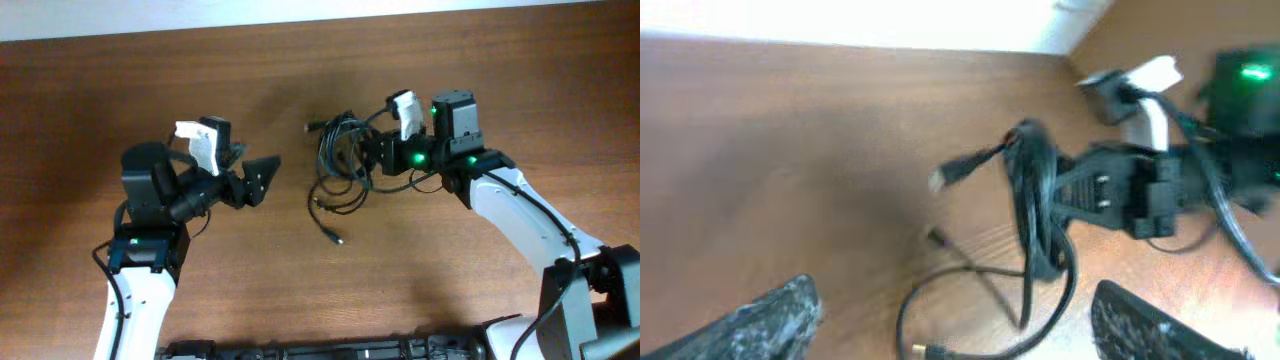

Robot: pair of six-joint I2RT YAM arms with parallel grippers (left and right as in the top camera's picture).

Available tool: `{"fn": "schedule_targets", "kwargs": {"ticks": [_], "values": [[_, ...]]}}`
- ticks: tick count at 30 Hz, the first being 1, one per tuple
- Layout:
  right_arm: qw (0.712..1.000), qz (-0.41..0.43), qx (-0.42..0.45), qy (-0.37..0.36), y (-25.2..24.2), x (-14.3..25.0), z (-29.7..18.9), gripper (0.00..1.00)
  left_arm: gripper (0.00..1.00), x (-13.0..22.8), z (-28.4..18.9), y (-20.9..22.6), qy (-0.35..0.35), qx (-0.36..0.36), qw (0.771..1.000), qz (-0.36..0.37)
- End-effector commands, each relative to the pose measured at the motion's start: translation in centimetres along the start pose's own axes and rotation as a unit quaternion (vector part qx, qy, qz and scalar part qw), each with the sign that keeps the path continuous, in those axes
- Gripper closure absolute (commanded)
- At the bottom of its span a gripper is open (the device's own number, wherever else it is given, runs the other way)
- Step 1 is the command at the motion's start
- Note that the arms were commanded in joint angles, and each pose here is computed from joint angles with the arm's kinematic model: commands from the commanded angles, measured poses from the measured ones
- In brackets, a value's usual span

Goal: Untangle cables

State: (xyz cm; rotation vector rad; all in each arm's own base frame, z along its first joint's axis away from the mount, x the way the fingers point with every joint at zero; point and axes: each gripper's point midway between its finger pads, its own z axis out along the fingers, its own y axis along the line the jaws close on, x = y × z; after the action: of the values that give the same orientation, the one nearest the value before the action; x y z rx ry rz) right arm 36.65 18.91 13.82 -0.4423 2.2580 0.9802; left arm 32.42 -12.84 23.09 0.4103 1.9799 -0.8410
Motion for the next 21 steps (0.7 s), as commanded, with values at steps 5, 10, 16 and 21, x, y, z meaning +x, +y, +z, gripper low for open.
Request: {"fn": "schedule_targets", "kwargs": {"ticks": [5, 10, 16, 21], "values": [[0.992, -0.092, -0.08, 0.017, 5.0, 0.9, 0.7, 0.96, 0.26, -1.9, 1.3, -2.7, -0.03, 0.0, 0.988, 0.155], [0.99, -0.134, -0.02, 0.029, 5.2, 1.6, 2.4, 0.96, 0.26, -0.8, 2.6, -4.2, -0.012, 0.02, 0.988, 0.15], [0.978, -0.204, -0.003, 0.045, 6.1, 2.6, 3.0, 0.96, 0.41, 0.3, 3.9, -2.4, 0.01, -0.003, 0.993, 0.115], [0.961, -0.262, 0.054, 0.073, 5.4, 3.6, 2.4, 0.96, 0.41, 2.4, 5.3, -2.1, 0.045, 0.023, 0.994, 0.093]]}}
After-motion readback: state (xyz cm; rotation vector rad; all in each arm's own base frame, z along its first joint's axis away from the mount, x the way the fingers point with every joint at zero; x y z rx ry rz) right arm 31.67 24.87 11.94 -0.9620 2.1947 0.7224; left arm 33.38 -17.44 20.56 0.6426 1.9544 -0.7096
